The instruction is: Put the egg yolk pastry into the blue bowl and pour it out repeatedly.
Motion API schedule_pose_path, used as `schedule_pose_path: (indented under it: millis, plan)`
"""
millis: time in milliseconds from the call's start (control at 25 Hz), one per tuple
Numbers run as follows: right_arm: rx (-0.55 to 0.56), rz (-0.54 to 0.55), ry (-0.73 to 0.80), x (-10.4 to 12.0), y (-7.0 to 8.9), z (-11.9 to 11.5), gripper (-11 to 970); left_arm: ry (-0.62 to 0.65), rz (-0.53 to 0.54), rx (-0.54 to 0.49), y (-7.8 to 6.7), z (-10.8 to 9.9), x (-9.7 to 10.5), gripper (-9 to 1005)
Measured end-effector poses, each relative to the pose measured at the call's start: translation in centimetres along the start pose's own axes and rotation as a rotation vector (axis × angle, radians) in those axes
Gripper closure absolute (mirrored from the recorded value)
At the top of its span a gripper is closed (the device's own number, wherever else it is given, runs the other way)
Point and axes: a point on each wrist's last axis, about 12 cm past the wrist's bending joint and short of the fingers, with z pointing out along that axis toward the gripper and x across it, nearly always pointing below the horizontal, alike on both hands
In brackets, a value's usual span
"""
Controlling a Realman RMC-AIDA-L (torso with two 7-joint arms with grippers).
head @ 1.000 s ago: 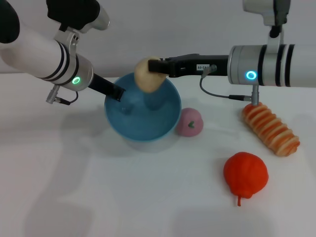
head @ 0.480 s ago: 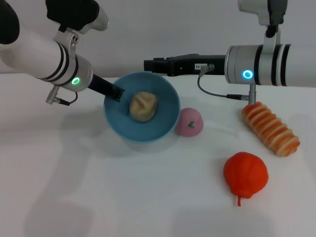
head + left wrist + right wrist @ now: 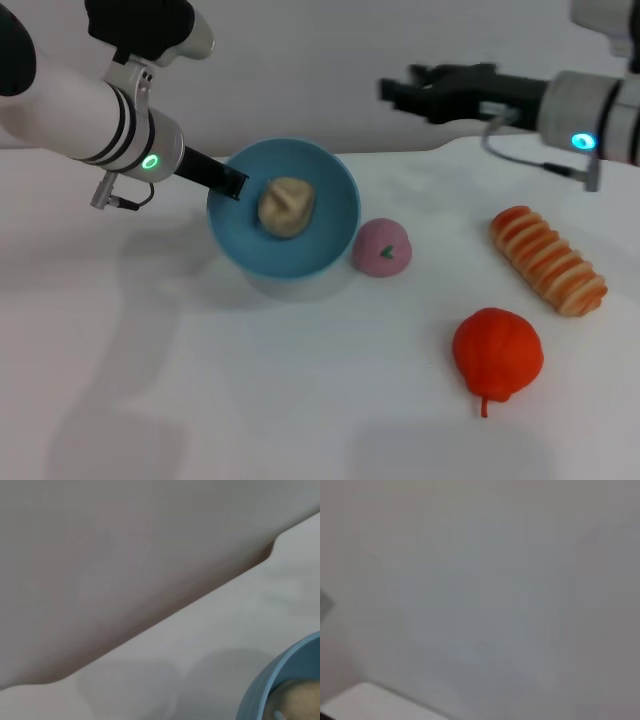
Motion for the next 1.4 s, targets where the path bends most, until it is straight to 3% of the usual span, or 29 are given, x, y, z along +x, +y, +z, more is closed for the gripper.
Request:
schedule_pose_path:
  millis: [400, 440, 520, 640, 880, 1080, 1400]
  plan:
    - [0.196, -0.167, -0.122, 3.4, -2.8, -5.1, 485, -0.056, 0.012, -0.038, 0.3, 0.2, -0.6, 997]
    - [0.248, -0.183, -0.170, 4.8, -3.3, -6.2, 485, -0.065, 0.018, -0.044, 0.3, 0.2, -0.8, 997]
    - [0.271, -0.186, -0.187, 5.4, -3.4, -6.6, 485, -0.085, 0.038, -0.058, 0.1, 0.3, -1.1, 996]
    - [0.358, -0.159, -0.183, 8.9, -3.9, -7.8, 484, -0.138, 0.083, -0.083, -0.3, 0.2, -2.4, 996]
    - [0.440, -0.123, -0.247, 12.6, -3.5, -10.0, 484, -0.230, 0.136, -0.114, -0.9, -0.6, -5.0, 996]
    - [0.493, -0.144, -0.310, 15.6, -2.0, -12.5, 484, -0.334, 0.239, -0.149, -2.5, -1.0, -7.5, 996]
    - [0.720, 0.020, -0.320, 20.6, -1.2, -17.5, 484, -0.455, 0.329, -0.178, -3.9, -2.2, -10.1, 996]
